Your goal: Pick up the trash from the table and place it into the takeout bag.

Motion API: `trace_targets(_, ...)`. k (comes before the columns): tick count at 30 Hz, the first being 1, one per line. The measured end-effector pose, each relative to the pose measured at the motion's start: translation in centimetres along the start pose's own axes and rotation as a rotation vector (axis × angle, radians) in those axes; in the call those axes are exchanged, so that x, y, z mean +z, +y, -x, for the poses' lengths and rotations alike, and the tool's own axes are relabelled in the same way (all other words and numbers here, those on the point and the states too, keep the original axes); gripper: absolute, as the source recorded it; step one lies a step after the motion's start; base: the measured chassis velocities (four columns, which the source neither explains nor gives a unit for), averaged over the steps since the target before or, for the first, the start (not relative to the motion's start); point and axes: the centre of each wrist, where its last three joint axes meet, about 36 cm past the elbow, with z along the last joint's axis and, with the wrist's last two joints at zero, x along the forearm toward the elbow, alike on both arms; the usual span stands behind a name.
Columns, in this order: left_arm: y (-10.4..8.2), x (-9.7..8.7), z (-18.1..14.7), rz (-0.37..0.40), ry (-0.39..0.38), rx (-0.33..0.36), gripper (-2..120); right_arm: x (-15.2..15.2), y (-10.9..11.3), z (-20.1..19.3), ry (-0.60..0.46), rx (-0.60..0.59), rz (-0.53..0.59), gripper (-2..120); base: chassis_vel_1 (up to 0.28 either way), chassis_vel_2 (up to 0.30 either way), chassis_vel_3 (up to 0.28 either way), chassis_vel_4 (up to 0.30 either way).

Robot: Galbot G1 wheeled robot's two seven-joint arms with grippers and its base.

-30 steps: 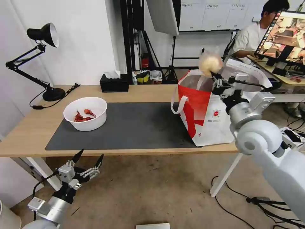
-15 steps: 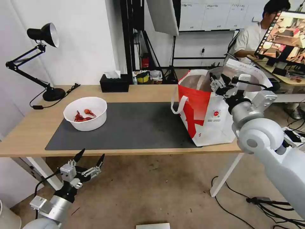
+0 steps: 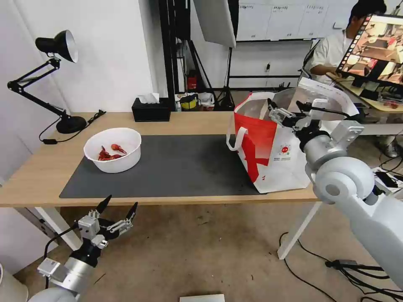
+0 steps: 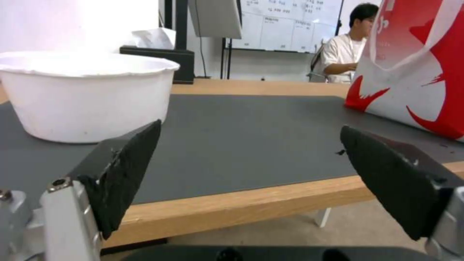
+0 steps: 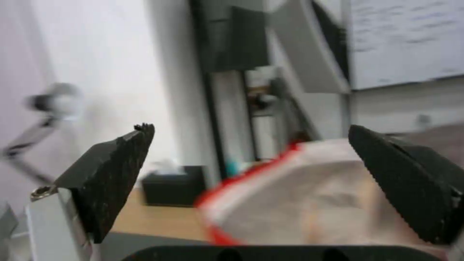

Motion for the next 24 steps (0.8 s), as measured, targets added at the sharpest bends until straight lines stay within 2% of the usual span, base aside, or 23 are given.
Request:
trace_targets(1, 0.0, 0.0, 0.0, 0.000, 0.000, 0.000, 100, 0.0, 0.0, 0.0, 0.000, 0.000, 0.000, 100, 0.000, 0.000, 0.000, 0.000)
trace_targets(4, 0.2, -0.1, 0.0, 0.001, -0.005, -0.007, 100, 0.3, 1.4, -1.7, 0.051, -0.122, -0.001, 100, 0.000, 0.000, 0.000, 0.000)
trace_targets(10, 0.6, -0.3, -0.1, 0.001, -0.013, -0.018, 100, 2.1, 2.4, -4.6, 0.128, -0.174, -0.008, 100, 0.000, 0.000, 0.000, 0.000)
trace_targets(17, 1.1, -0.4, -0.3, 0.002, -0.022, -0.032, 100, 6.0, 2.6, -10.3, 0.207, -0.135, -0.006, 100, 0.000, 0.000, 0.000, 0.000)
trace_targets(20, 1.2, -0.3, -0.3, 0.001, -0.023, -0.035, 100, 7.6, 3.0, -12.3, 0.210, -0.106, -0.023, 100, 0.000, 0.000, 0.000, 0.000)
trace_targets(22, 1.3, -0.2, -0.3, 0.000, -0.023, -0.036, 100, 9.8, 3.4, -14.5, 0.210, -0.064, -0.052, 100, 0.000, 0.000, 0.000, 0.000)
trace_targets(24, 1.3, -0.2, -0.2, 0.000, -0.024, -0.036, 100, 10.4, 3.5, -15.0, 0.209, -0.054, -0.057, 100, 0.000, 0.000, 0.000, 0.000)
